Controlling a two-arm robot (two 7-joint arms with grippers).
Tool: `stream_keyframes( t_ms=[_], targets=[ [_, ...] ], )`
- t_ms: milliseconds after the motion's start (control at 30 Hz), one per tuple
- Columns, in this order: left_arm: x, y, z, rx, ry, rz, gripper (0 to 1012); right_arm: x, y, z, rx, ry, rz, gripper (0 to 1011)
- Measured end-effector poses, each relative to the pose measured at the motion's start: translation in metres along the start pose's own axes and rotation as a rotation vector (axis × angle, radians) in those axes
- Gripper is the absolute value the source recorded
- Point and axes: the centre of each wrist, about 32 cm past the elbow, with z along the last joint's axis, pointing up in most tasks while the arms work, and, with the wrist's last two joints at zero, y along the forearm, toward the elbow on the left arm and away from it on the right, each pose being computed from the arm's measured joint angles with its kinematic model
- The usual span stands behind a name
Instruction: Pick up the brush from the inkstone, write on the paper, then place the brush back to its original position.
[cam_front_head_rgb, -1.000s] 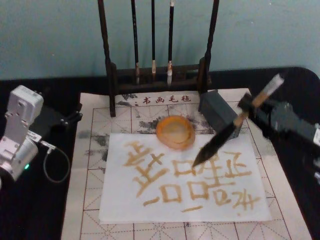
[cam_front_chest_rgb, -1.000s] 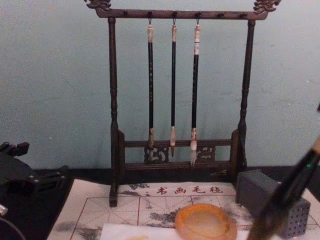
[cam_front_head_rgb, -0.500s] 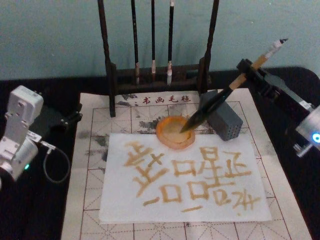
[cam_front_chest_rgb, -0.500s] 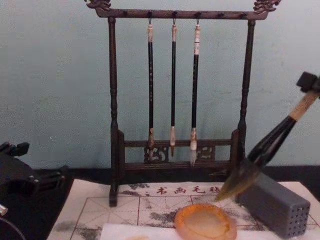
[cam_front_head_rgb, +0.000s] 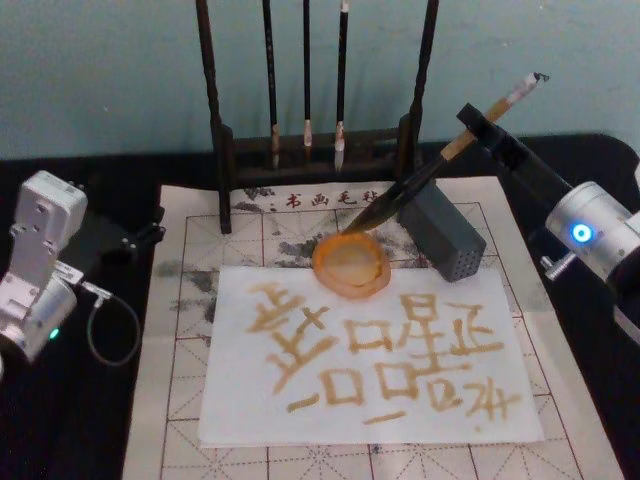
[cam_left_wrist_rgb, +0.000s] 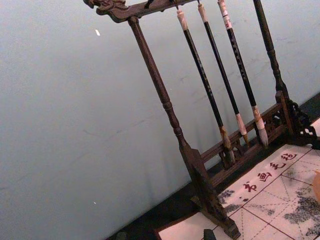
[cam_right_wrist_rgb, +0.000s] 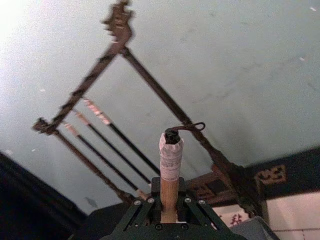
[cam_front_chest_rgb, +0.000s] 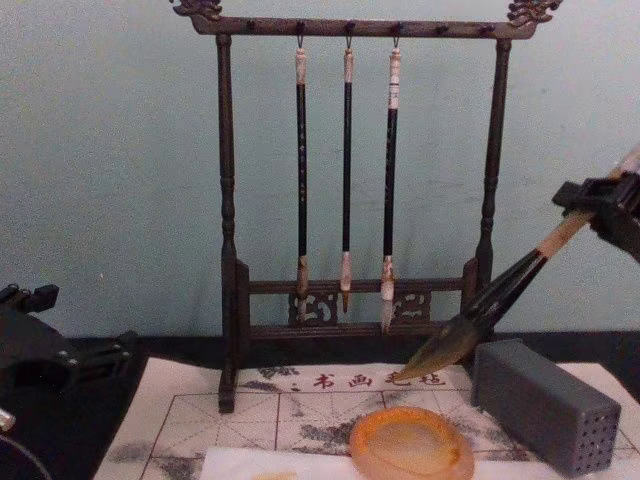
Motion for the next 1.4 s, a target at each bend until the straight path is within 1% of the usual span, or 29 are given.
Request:
stream_keyframes(
  t_ms=[33, 133, 367, 667, 1400],
  targets=[
    [0.0000, 0.0000, 0.0000, 0.000, 0.000, 0.000, 1001, 0.001, 0.004, -0.001, -0.003, 0.017, -0.021, 184],
    [0.0000, 0.0000, 0.0000, 0.000, 0.000, 0.000, 1001, 0.003, 0.010, -0.004, -0.008, 0.043, -0.052, 184],
    [0.0000, 0.0000, 0.0000, 0.000, 0.000, 0.000, 1001, 0.006, 0.018, -0.009, -0.022, 0.075, -0.098, 184],
    [0.0000, 0.0000, 0.0000, 0.000, 0.000, 0.000, 1001, 0.008, 0.022, -0.016, -0.047, 0.093, -0.141, 184],
    [0.0000, 0.0000, 0.0000, 0.000, 0.000, 0.000, 1001, 0.012, 0.028, -0.029, -0.066, 0.113, -0.201, 184]
  ],
)
